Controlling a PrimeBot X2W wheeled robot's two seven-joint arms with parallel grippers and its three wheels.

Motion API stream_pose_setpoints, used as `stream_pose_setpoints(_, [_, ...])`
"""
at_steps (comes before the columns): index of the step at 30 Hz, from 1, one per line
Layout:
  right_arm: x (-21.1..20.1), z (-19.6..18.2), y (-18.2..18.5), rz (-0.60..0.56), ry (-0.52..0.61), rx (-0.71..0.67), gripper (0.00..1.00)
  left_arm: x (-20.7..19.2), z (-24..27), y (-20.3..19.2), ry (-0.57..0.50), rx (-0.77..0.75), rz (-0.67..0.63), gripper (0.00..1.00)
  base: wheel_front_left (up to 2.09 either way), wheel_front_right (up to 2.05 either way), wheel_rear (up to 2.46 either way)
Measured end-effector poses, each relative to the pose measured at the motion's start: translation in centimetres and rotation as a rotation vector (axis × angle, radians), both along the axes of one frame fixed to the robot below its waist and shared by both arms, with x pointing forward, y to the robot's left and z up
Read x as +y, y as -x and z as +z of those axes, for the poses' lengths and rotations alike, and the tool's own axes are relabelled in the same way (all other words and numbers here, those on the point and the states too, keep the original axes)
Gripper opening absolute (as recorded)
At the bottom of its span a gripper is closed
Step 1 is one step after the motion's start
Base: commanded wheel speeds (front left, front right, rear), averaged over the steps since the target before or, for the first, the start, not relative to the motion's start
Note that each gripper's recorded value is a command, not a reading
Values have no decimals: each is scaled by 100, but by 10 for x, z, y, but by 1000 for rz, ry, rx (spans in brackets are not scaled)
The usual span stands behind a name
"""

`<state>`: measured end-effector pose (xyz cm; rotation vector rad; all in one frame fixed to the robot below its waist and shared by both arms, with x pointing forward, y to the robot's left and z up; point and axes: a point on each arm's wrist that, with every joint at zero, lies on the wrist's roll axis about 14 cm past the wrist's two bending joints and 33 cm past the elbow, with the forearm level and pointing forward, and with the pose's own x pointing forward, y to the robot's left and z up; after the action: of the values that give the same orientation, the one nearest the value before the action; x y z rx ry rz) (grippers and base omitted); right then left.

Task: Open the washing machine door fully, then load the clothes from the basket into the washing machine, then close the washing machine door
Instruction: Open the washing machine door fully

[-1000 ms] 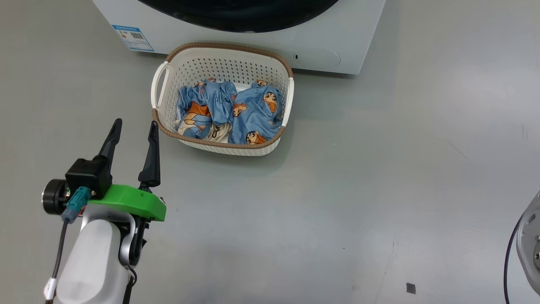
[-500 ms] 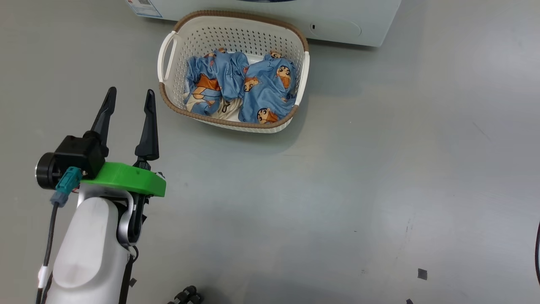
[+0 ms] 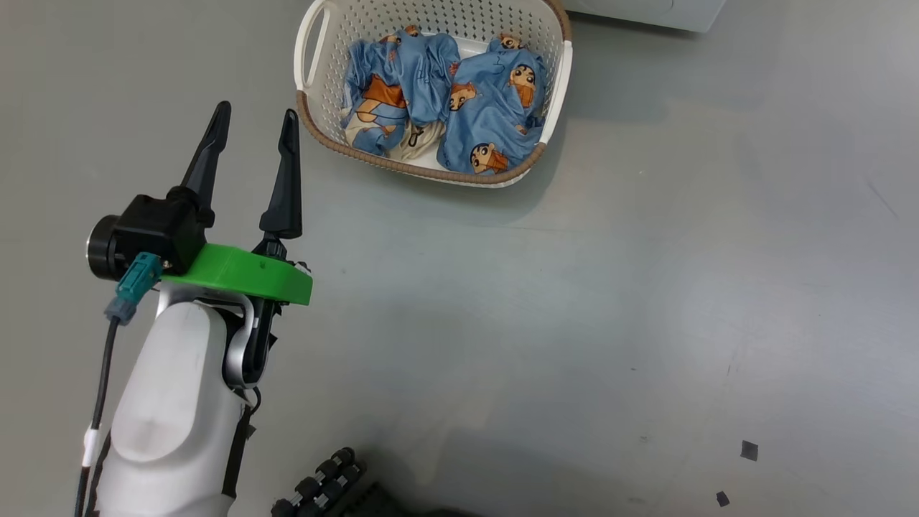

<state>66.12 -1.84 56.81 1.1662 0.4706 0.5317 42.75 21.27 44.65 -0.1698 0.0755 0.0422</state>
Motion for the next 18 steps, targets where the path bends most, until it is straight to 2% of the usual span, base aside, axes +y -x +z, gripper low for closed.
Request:
stream_pose_setpoints(8, [24,-28,-7,59,36,43,0,8,-7,0,-3,20,25,100,0,0,0])
stream_pose_setpoints(18, [51,-29,-18,98,31,24,0,12,-11,-4,3,32,41,100,0,0,0])
